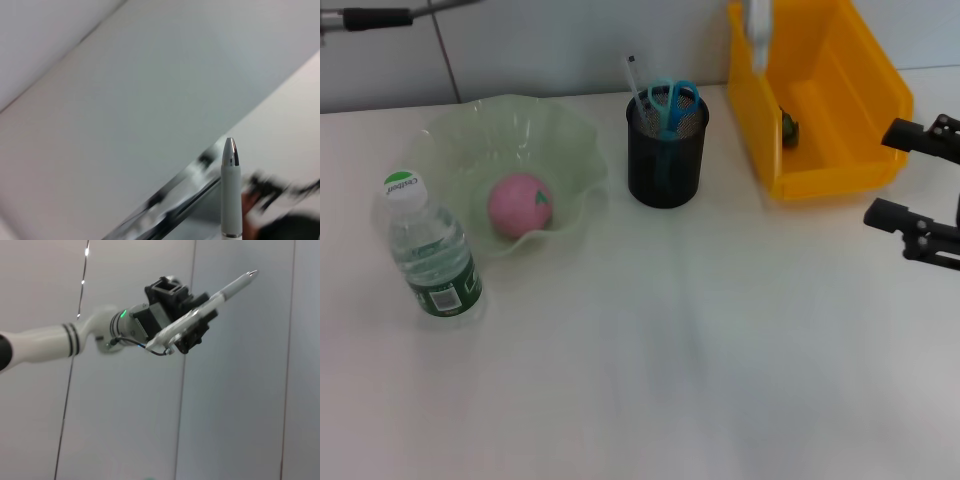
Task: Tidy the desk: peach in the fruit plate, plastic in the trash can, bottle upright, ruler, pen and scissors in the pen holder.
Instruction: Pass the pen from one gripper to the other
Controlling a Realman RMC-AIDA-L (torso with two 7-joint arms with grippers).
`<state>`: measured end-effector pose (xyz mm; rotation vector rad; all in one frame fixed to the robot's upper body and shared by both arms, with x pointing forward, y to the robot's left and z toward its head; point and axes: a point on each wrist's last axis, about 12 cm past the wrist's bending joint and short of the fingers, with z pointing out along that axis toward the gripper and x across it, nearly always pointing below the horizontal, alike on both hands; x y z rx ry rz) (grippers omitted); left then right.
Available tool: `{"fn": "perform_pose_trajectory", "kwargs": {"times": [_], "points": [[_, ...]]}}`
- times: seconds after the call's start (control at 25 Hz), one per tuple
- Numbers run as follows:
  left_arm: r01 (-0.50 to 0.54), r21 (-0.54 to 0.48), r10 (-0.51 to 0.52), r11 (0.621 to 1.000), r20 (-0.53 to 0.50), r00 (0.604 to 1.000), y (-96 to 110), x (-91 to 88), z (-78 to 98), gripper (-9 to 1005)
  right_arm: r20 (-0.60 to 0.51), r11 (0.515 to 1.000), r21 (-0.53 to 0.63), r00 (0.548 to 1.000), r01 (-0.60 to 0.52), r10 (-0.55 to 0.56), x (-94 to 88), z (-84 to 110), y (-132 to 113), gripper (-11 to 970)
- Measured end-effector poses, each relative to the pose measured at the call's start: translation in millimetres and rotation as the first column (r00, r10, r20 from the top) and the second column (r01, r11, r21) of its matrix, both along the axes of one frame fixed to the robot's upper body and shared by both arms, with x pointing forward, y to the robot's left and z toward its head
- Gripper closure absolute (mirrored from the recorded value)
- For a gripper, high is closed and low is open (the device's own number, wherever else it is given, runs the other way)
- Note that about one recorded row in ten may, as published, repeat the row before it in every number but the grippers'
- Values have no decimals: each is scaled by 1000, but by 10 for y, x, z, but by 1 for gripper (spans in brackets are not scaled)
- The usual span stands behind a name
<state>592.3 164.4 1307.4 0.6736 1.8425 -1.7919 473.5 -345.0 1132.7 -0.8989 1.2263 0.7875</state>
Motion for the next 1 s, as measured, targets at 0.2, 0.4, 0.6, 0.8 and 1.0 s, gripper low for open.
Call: {"fn": "perform_pose_trajectory", "kwargs": {"times": [0.2, 0.4, 0.6, 0.8, 1.0], "points": [[-34, -116, 26, 993, -75, 997, -5, 27, -189, 858, 91, 995, 91, 995, 31, -40, -28, -152, 109, 225], [-106, -257, 70, 960, -146, 987, 10, 17, -390, 858, 161, 980, 183, 981, 79, -109, -36, -268, 237, 230], [-137, -315, 84, 939, -176, 981, -19, -19, -502, 857, 233, 967, 229, 959, 107, -161, 17, -366, 446, 234], [-267, -463, 140, 845, -290, 947, -35, -9, -939, 857, 293, 955, 268, 933, 128, -207, 59, -399, 612, 239], [-367, -552, 172, 749, -373, 912, -48, -62, -1188, 857, 337, 937, 312, 904, 156, -263, 79, -414, 754, 243]]}}
